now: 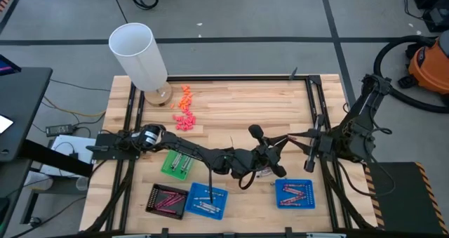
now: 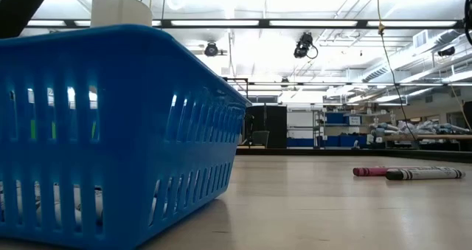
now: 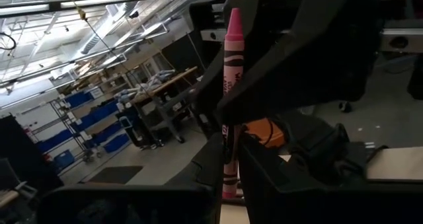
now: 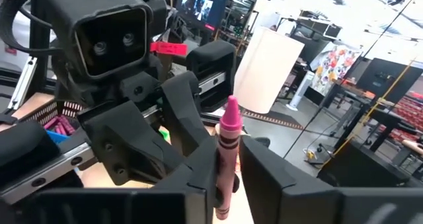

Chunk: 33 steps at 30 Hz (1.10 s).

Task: Sort crayons
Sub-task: Put the pink crayon into the right blue bin

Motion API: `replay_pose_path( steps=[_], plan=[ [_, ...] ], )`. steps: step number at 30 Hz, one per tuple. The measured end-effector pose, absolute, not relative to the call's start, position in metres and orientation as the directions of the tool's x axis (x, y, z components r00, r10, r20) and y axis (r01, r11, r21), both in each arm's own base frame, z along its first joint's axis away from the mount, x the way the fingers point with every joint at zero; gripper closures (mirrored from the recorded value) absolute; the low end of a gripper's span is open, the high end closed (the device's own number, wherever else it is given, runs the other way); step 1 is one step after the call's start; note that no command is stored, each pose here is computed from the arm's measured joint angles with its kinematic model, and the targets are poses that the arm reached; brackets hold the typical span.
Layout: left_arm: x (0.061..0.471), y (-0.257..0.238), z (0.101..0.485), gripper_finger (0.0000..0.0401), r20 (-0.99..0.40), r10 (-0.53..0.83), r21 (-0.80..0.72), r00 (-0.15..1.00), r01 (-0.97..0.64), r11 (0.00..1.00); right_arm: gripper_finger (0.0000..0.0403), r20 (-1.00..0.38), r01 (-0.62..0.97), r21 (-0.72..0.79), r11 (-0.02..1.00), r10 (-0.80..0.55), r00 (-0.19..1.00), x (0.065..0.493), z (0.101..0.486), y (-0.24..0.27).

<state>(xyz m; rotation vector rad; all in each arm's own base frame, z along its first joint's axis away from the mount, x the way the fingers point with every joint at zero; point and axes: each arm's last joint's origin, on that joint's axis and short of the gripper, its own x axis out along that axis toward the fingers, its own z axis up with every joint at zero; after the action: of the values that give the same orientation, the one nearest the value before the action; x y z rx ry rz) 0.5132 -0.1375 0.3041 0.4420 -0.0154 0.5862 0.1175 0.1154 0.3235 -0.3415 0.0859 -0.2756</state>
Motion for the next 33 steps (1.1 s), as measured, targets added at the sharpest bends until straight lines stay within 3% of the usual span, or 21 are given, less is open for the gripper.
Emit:
replay_pose_path(
  steps=[5,9,21,28,33],
  plan=[
    [0.513,-0.138,0.303,0.0357,0.131,0.532,0.409,0.836,-0.535,0.739,0.0361,-0.038,0.248,-0.344,0.906,-0.277,0.96,0.118,0.323,0.116],
    [0.513,-0.138,0.303,0.0346,0.126,0.544,0.41,0.829,-0.543,0.733,0.0365,-0.039,0.241,-0.344,0.908,-0.271,0.962,0.118,0.323,0.116],
    [0.508,-0.155,0.296,0.0231,0.069,0.532,0.452,0.844,-0.502,0.737,0.0355,-0.046,0.242,-0.325,0.914,-0.271,0.962,0.117,0.322,0.115],
    [0.488,-0.188,0.306,0.0225,0.003,0.489,0.483,0.872,-0.429,0.763,0.0355,-0.093,0.218,-0.259,0.941,-0.249,0.964,0.117,0.312,0.115],
    [0.477,-0.208,0.302,0.0225,-0.052,0.45,0.513,0.891,-0.363,0.778,0.0355,-0.171,0.075,-0.146,0.986,-0.099,0.98,0.116,0.305,0.118]
  ],
)
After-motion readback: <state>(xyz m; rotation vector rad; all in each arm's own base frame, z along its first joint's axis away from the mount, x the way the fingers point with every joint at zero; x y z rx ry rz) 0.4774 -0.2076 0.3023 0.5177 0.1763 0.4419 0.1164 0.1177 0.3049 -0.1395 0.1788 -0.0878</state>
